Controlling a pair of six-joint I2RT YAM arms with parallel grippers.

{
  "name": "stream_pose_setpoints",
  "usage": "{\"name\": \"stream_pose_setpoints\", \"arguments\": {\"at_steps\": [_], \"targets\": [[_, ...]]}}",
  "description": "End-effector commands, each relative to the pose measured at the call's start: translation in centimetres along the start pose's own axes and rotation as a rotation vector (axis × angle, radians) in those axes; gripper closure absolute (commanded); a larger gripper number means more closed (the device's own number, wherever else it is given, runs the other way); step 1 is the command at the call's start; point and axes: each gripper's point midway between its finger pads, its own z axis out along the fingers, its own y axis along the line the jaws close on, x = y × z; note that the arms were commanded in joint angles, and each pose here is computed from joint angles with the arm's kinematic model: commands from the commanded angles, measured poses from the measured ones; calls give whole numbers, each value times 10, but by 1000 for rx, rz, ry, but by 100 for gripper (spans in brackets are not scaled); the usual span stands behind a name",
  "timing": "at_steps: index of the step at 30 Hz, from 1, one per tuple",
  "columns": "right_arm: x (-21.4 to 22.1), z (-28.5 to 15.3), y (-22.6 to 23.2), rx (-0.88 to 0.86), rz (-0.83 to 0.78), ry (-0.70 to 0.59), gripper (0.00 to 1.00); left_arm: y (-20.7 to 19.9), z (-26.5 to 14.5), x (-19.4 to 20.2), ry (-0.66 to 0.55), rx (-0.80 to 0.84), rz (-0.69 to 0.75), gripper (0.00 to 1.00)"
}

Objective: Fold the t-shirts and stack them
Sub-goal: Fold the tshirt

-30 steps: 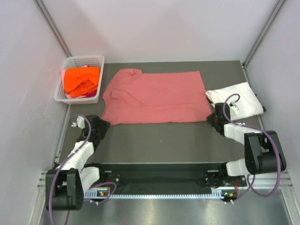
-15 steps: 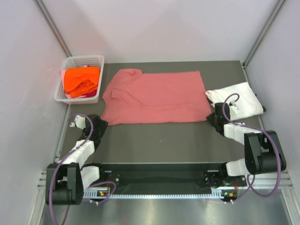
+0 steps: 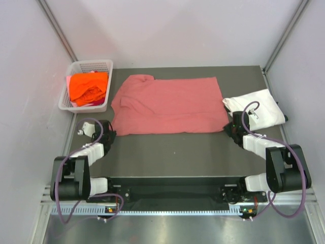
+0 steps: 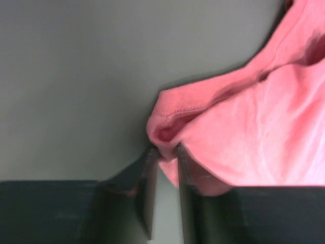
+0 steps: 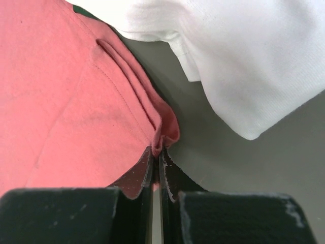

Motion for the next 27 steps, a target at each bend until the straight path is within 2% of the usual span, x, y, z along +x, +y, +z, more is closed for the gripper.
{"name": "stream_pose_setpoints", "arguments": {"at_steps": [1, 2, 4, 12, 15, 17, 18, 19, 21, 23, 27], "targets": [[-19, -8, 25, -58, -5, -58, 100, -3, 10, -4, 12, -43, 21, 81], [-20, -9, 25, -55, -9, -62, 100, -2, 11, -4, 20, -60, 29, 90], [-22, -10, 24, -49, -18, -70, 100, -5, 13, -6, 26, -63, 43, 100], [-34, -13, 34, -20, -15, -79, 100, -16, -4, -22, 31, -119, 75, 100], [-54, -25, 56, -28, -19, -87, 100, -47, -20, -43, 13, -92, 73, 100], [-79, -43, 83, -59, -23, -120, 100, -84, -35, -69, -35, -29, 65, 100], [-90, -50, 91, -64, -23, -139, 100, -91, -47, -78, -49, -25, 66, 100], [-114, -69, 116, -120, -18, -186, 100, -118, -61, -98, -90, 32, 57, 100], [-131, -89, 128, -138, -11, -207, 100, -152, -90, -126, -144, 107, 46, 100], [-150, -111, 147, -184, -7, -241, 100, -163, -105, -137, -157, 131, 52, 100], [-152, -137, 146, -218, 0, -239, 100, -169, -129, -145, -155, 163, 35, 100]]}}
